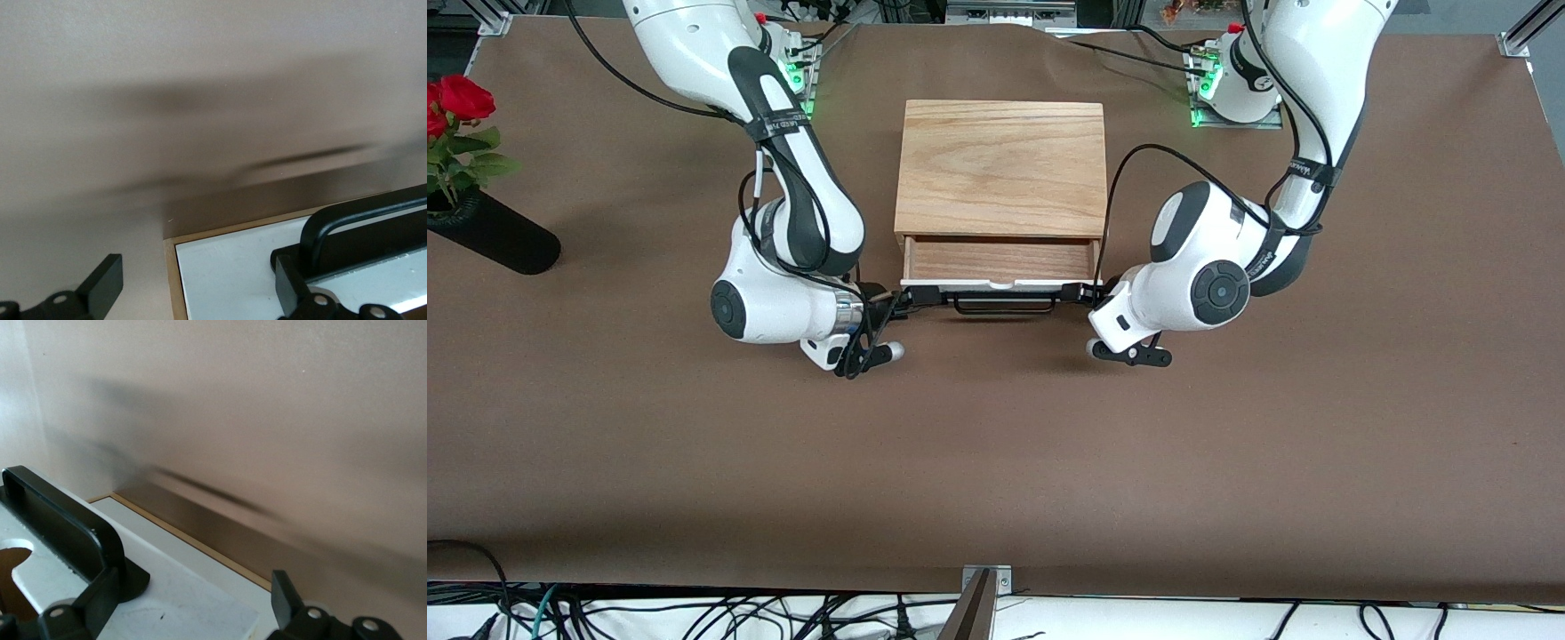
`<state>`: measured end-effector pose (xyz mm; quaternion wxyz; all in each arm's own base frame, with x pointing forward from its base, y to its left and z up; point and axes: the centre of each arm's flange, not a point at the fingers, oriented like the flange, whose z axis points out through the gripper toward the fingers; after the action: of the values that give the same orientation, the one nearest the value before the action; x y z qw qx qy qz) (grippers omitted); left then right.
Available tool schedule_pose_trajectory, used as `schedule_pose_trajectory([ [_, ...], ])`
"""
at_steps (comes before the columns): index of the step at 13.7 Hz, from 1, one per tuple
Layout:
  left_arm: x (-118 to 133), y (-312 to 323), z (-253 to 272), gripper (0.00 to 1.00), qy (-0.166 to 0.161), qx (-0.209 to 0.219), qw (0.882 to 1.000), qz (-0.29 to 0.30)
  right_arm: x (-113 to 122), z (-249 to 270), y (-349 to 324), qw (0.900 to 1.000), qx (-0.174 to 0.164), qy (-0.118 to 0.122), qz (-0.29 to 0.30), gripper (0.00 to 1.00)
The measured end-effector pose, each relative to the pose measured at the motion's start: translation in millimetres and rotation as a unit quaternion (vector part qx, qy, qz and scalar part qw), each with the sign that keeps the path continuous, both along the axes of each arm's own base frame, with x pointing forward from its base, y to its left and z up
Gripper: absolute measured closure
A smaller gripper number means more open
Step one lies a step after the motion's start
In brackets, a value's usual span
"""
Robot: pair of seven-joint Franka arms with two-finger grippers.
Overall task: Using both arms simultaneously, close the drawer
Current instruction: 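Push the white drawer front into the cabinet with both grippers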
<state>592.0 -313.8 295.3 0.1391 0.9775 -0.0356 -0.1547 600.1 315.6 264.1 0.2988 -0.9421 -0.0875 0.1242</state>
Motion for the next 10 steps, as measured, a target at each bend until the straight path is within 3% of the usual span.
schedule_pose_trajectory([
  [5, -9, -4, -7, 0.0, 0.019, 0.006, 1.0, -0.009, -18, 0, -3, 1.0, 0.001, 0.017, 0.004, 0.0],
  [10, -24, -3, -16, 0.0, 0.06, 0.019, 0.998, -0.025, -41, 0, -8, 0.999, 0.002, 0.046, 0.012, 0.0],
])
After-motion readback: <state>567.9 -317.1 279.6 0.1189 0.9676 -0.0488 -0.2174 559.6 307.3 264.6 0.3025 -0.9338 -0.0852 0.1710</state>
